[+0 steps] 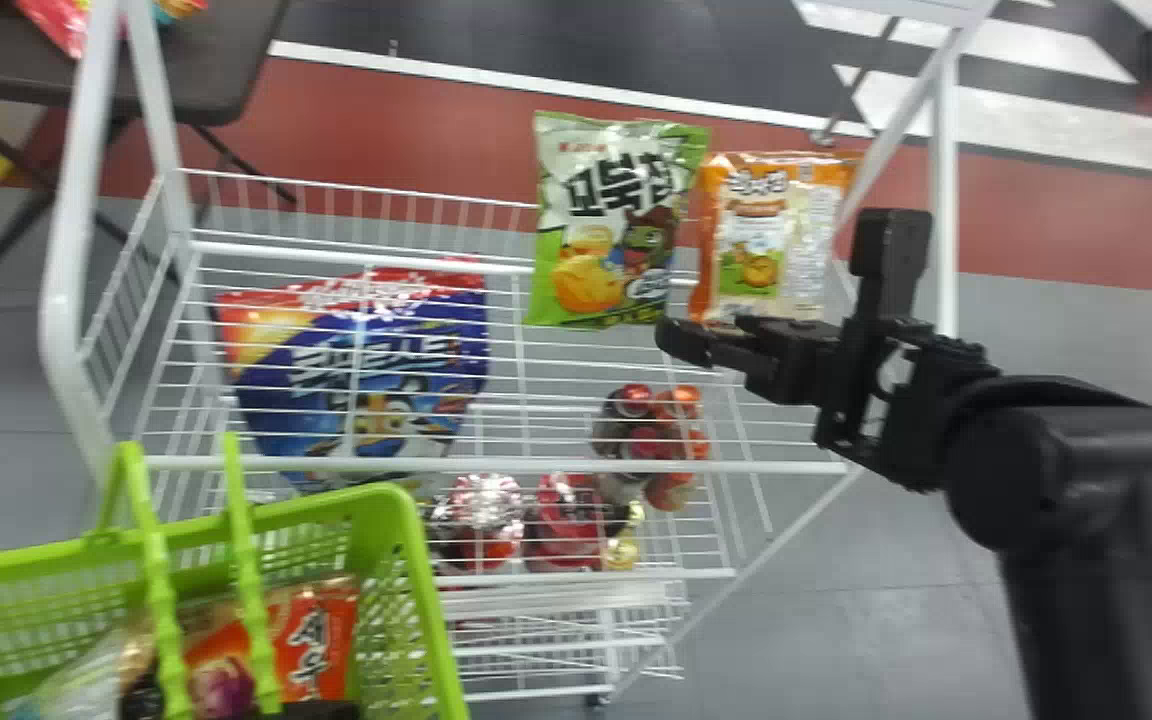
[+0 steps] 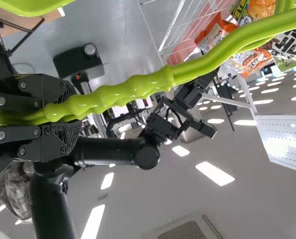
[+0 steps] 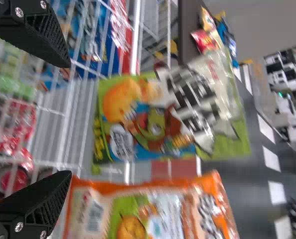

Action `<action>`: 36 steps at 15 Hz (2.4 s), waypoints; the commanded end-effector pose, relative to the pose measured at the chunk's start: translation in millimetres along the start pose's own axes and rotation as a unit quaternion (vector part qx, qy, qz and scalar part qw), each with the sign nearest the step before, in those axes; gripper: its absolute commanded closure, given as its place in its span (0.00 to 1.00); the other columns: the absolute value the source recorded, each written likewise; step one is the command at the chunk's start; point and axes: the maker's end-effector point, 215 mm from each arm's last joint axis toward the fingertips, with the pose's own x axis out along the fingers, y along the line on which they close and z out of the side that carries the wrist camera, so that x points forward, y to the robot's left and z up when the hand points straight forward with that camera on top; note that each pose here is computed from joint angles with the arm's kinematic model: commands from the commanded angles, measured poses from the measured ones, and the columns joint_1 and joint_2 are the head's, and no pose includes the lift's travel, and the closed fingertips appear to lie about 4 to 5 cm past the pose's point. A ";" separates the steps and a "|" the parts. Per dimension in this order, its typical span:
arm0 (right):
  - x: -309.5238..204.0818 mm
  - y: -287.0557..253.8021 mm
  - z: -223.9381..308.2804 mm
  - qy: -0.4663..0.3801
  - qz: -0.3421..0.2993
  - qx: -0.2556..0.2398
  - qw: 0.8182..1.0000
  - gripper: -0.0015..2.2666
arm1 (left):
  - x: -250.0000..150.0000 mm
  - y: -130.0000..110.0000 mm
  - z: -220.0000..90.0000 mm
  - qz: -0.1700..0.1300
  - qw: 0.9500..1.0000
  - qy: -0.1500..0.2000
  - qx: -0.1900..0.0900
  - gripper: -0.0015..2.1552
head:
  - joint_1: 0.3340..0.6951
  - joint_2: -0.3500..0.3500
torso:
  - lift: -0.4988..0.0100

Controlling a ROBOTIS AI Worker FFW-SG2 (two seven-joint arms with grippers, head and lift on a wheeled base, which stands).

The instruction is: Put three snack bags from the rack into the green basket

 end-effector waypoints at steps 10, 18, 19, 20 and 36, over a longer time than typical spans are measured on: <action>68.1 -80.6 27.6 -0.017 -0.135 -0.099 0.986 0.27 | -4.1 -1.1 -1.6 -0.001 1.000 -0.006 -0.002 1.00 | 1.00 0.00 | 0.98; 35.4 -89.3 36.6 -0.025 -0.149 -0.071 0.986 1.00 | -6.3 -1.9 0.0 -0.001 1.000 -0.009 -0.001 1.00 | 1.00 0.00 | 0.98; 27.0 -87.3 40.8 -0.031 -0.146 -0.063 0.987 1.00 | -6.3 -1.9 0.0 -0.001 1.000 -0.009 -0.001 1.00 | 1.00 0.00 | 0.98; 18.6 -87.2 43.8 -0.033 -0.151 -0.062 0.986 1.00 | -6.8 -1.7 0.2 -0.001 1.000 -0.009 -0.001 1.00 | 1.00 0.00 | 0.98; -78.8 138.4 -63.5 0.142 0.150 0.036 0.978 1.00 | -6.4 -0.2 0.8 0.000 1.000 -0.009 0.002 1.00 | 1.00 0.06 | 0.98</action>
